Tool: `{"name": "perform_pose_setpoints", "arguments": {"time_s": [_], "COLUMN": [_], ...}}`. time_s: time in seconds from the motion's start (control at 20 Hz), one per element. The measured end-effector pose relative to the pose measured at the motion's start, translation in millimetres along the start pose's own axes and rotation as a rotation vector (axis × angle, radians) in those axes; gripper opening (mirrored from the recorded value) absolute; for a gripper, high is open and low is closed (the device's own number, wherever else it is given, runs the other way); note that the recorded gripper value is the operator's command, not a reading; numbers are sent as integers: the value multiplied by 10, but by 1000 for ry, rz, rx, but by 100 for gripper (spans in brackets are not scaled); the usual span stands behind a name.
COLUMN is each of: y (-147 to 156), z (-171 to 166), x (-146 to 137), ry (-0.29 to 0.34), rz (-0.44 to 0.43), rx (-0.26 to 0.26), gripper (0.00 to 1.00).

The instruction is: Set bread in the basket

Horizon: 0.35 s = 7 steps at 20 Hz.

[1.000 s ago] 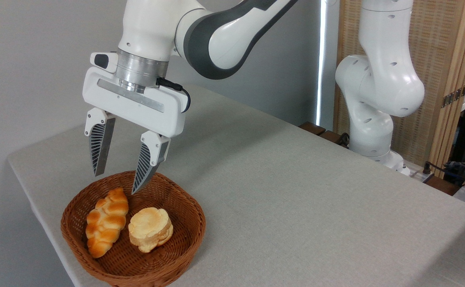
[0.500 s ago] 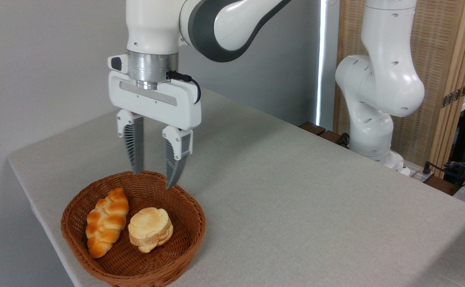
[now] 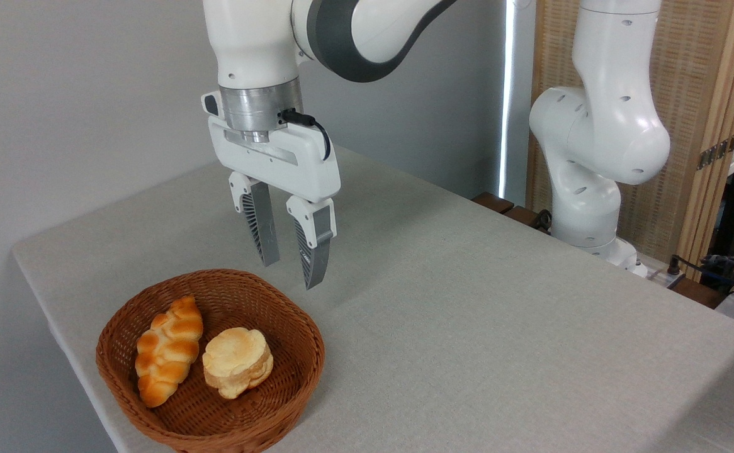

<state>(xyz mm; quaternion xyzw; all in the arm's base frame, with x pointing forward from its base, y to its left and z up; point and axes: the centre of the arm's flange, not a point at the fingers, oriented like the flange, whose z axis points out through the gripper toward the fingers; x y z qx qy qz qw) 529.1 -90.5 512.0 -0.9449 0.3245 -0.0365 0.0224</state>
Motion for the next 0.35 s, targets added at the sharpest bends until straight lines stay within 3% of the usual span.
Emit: {"name": "perform_pose_setpoints", "arguments": {"time_s": [0.35], "y": [10], "z": [-9], "x": [-1], "ry": [8], "rz": [-8], "rx": [-18], "gripper": [100]}}
